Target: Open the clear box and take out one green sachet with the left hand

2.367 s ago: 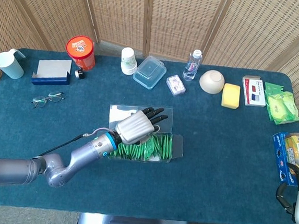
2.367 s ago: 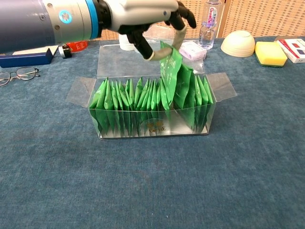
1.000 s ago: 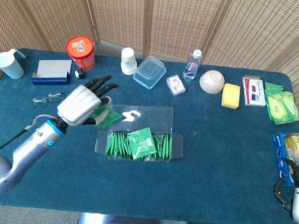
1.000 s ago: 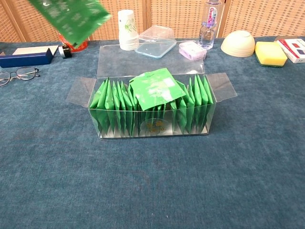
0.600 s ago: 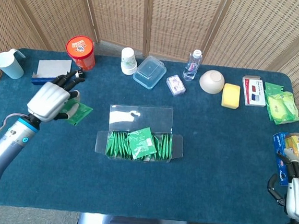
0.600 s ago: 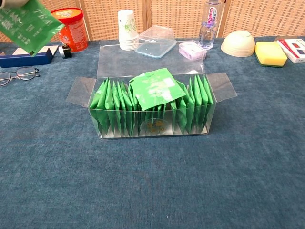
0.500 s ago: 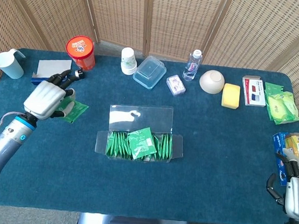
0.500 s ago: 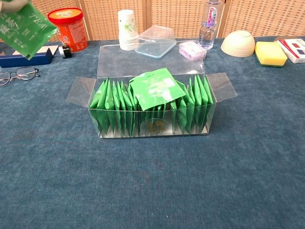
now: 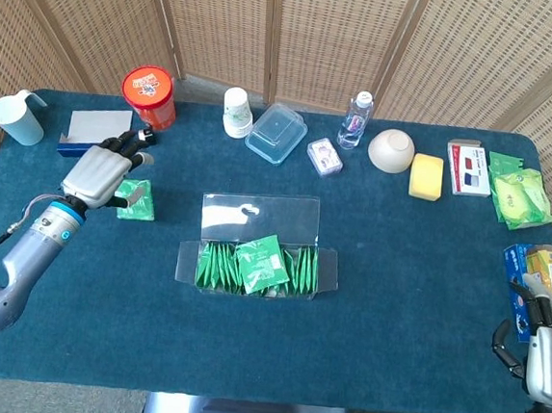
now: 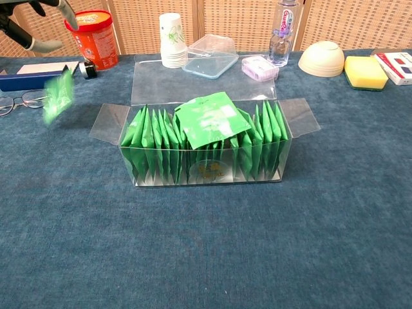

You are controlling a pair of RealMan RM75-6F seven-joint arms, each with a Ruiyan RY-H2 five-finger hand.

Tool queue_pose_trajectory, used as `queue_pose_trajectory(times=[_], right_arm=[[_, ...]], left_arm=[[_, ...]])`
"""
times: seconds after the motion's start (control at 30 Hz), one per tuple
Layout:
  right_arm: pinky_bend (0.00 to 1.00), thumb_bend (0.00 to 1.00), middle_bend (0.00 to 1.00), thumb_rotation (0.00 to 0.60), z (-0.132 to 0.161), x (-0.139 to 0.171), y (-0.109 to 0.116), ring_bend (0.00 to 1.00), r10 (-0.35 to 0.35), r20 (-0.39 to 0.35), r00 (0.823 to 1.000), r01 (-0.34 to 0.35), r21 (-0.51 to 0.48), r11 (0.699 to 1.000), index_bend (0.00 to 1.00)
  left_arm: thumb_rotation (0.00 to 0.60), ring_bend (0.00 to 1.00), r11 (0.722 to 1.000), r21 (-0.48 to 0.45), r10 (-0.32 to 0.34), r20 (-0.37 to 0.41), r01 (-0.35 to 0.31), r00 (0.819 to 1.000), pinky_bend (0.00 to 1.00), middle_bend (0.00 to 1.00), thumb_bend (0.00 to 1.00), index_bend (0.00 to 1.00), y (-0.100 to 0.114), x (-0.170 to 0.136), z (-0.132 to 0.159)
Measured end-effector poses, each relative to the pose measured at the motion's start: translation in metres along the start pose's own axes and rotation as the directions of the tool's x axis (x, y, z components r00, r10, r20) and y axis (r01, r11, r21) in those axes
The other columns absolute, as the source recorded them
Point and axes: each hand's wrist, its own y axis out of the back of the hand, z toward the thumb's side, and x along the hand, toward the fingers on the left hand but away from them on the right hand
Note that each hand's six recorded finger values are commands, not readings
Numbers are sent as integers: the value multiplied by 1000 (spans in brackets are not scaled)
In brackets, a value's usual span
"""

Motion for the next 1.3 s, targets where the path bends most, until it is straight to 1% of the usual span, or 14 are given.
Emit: queue_pose_trajectory(times=[0.1, 0.27, 0.4, 0.5, 0.6, 0.7, 0.9, 1.0, 1.13, 1.2, 1.3], right_arm=[[233, 665, 172, 473, -1, -1, 0, 145, 2, 0, 1000, -2, -1, 1000, 196], [233, 665, 172, 470, -1, -5, -2, 144, 5, -6, 1000, -5, -3, 1000, 195], [233, 665, 172, 471, 1, -11, -2, 143, 7, -16, 1000, -7, -4, 1000, 195], [233, 665, 172, 471, 3, -15, -3, 142, 9, -29, 1000, -10, -4, 1000, 196], [233, 664, 171, 472, 6, -19, -4, 141, 17, -41, 999, -17, 0, 1000, 196], [230, 665, 167, 470, 9, -23, -6, 135, 29, -54, 998, -28, 7, 1000, 196], [218, 665, 148, 471, 16, -29, -8, 109, 53, -86, 995, -51, 24, 998, 193], [211, 665, 137, 470, 19, -30, -9, 87, 62, -96, 993, -60, 29, 998, 193], [198, 665, 115, 470, 22, -31, -12, 61, 81, -102, 991, -78, 34, 996, 196], [198, 665, 114, 470, 25, -31, -13, 60, 87, -110, 990, -83, 35, 996, 196], [198, 665, 114, 469, 30, -32, -14, 60, 88, -129, 988, -85, 30, 996, 196]], left_arm=[[465, 0, 1000, -17, 10, 10, -10, 1000, 158, 145, 363, 217, 3, -3, 4], [458, 0, 997, -68, 39, 27, -37, 999, 159, 145, 362, 217, 13, -20, 10], [458, 0, 994, -97, 61, 37, -57, 997, 159, 145, 361, 232, 20, -45, 12], [458, 0, 991, -115, 69, 30, -65, 997, 159, 145, 362, 240, 22, -70, 9], [458, 0, 988, -137, 71, 0, -70, 997, 159, 145, 361, 242, 22, -98, 3], [458, 0, 985, -156, 68, -45, -74, 997, 159, 145, 362, 250, 20, -127, -6], [458, 0, 981, -178, 48, -150, -74, 987, 159, 146, 361, 265, 12, -184, -23], [459, 0, 980, -189, 26, -200, -65, 980, 159, 146, 361, 269, 6, -210, -28], [457, 1, 979, -198, -5, -266, -50, 964, 158, 146, 362, 271, -3, -240, -36], [458, 2, 978, -204, -20, -290, -42, 957, 159, 147, 362, 272, -6, -251, -39], [458, 2, 975, -217, -22, -318, -50, 948, 159, 147, 361, 272, -6, -264, -41]])
